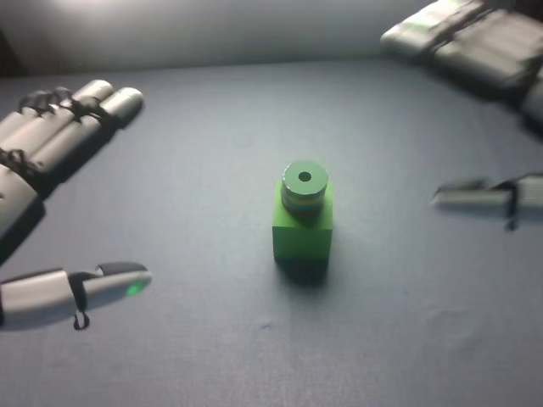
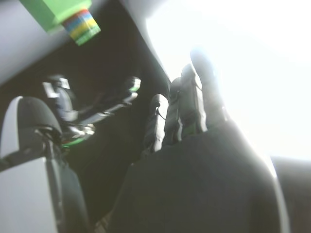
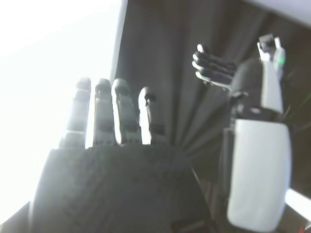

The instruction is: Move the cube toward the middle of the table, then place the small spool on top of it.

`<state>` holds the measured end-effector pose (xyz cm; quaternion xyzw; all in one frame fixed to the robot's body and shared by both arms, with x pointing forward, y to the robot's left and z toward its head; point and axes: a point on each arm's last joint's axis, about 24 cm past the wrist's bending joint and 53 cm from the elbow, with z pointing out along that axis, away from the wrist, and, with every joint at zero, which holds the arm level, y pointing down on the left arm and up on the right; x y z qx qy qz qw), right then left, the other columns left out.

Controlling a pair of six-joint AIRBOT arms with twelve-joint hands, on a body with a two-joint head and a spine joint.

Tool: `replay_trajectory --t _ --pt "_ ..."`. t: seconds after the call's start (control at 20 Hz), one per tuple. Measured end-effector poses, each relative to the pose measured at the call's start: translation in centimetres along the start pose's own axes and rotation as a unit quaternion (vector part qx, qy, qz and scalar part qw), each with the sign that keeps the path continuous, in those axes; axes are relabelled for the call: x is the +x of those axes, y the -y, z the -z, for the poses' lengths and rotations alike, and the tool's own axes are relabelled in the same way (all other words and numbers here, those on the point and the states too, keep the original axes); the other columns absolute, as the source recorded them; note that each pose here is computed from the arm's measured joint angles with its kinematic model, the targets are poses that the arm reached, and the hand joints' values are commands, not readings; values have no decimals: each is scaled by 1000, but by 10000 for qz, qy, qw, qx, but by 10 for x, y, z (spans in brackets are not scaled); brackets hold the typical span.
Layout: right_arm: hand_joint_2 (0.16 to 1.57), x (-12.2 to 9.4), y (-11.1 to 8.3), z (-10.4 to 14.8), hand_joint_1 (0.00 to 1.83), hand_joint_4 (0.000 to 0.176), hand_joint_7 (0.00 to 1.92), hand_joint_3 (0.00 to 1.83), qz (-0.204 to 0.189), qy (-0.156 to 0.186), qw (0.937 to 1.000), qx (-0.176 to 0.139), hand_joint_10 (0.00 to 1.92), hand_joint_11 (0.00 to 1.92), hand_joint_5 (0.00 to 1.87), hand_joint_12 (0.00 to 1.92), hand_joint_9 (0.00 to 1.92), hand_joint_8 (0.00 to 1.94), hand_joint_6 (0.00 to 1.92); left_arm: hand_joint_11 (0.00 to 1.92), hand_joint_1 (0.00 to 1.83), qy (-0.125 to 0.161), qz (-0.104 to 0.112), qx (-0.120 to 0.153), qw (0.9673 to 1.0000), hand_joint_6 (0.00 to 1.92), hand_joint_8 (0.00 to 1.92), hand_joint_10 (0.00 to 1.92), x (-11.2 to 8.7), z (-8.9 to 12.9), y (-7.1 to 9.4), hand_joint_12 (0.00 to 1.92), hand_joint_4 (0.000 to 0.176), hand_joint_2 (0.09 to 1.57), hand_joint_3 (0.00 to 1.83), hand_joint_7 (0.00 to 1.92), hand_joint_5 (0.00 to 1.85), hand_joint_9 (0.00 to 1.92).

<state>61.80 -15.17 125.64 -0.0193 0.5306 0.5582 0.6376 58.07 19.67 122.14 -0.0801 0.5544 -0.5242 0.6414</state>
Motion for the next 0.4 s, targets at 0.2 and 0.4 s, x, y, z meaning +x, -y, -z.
replay_trajectory --t 0.2,0.4 --pt "1268 -29 0 41 359 68 395 0 -163 723 9972 117 11 414 149 64 497 3 2 5 214 373 162 174 9990 8 5 5 -18 3 7 376 77 1209 5 97 196 177" --pt "1294 -45 -22 52 679 8 376 0 -131 1021 9945 -190 0 202 402 0 320 2 16 0 83 493 182 519 9973 0 19 18 -26 -5 26 1 172 1264 0 65 53 52"
